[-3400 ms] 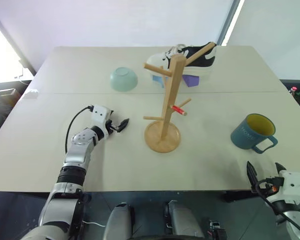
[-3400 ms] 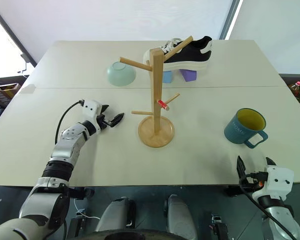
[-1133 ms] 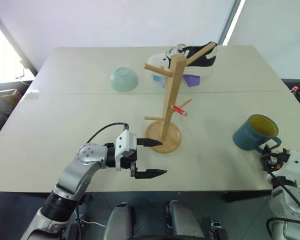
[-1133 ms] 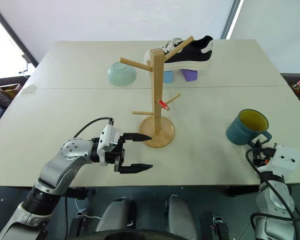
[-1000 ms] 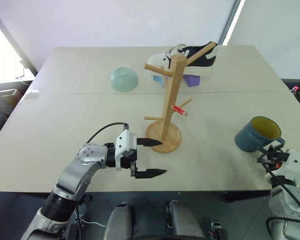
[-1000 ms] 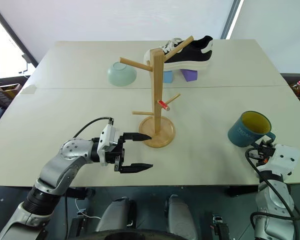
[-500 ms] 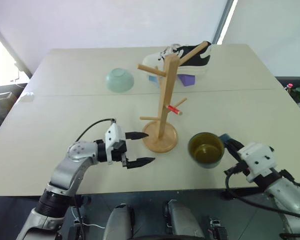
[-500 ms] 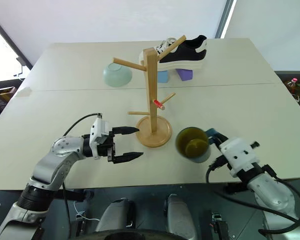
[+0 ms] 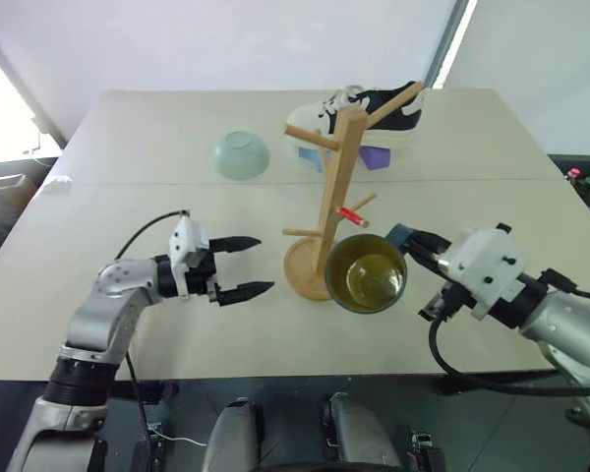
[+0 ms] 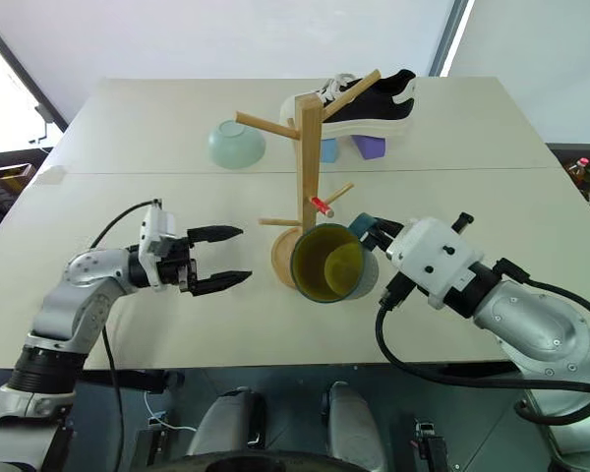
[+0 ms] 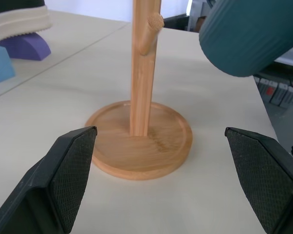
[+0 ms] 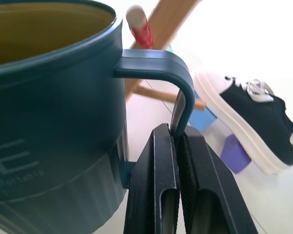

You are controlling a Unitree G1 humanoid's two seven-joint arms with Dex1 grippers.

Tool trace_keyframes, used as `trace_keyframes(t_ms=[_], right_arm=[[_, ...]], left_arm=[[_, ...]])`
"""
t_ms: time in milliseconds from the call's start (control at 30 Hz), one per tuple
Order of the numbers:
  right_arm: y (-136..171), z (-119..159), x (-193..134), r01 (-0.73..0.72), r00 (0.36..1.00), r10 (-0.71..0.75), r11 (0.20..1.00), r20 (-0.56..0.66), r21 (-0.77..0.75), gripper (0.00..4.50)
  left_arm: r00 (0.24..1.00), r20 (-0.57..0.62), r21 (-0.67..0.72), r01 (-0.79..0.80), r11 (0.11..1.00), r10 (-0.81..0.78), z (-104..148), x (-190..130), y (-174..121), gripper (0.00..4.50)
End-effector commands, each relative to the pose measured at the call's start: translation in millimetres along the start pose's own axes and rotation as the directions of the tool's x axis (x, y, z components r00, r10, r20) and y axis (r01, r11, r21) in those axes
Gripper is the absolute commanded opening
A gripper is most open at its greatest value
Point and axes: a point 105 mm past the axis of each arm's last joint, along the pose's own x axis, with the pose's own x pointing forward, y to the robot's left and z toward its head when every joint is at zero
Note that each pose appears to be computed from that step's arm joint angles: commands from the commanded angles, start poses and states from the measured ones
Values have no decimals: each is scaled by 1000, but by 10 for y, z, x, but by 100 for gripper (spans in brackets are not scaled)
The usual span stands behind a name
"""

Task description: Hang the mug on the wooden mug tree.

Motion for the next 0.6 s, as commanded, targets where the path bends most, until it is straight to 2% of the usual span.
trace_keyframes(t_ms=[33, 500, 600], right_arm=[[17, 170, 4, -17, 999, 19, 999, 43, -41, 5], [1, 323, 165, -31, 997, 35, 998, 69, -56, 5], [-27, 339, 214, -20, 997, 24, 999, 72, -50, 5]], left_arm=[[1000, 23, 23, 4, 1000, -4, 127, -53, 23, 450], [997, 76, 9, 34, 999, -35, 328, -63, -35, 450], [993, 112, 8, 46, 999, -47, 436, -60, -47, 450]])
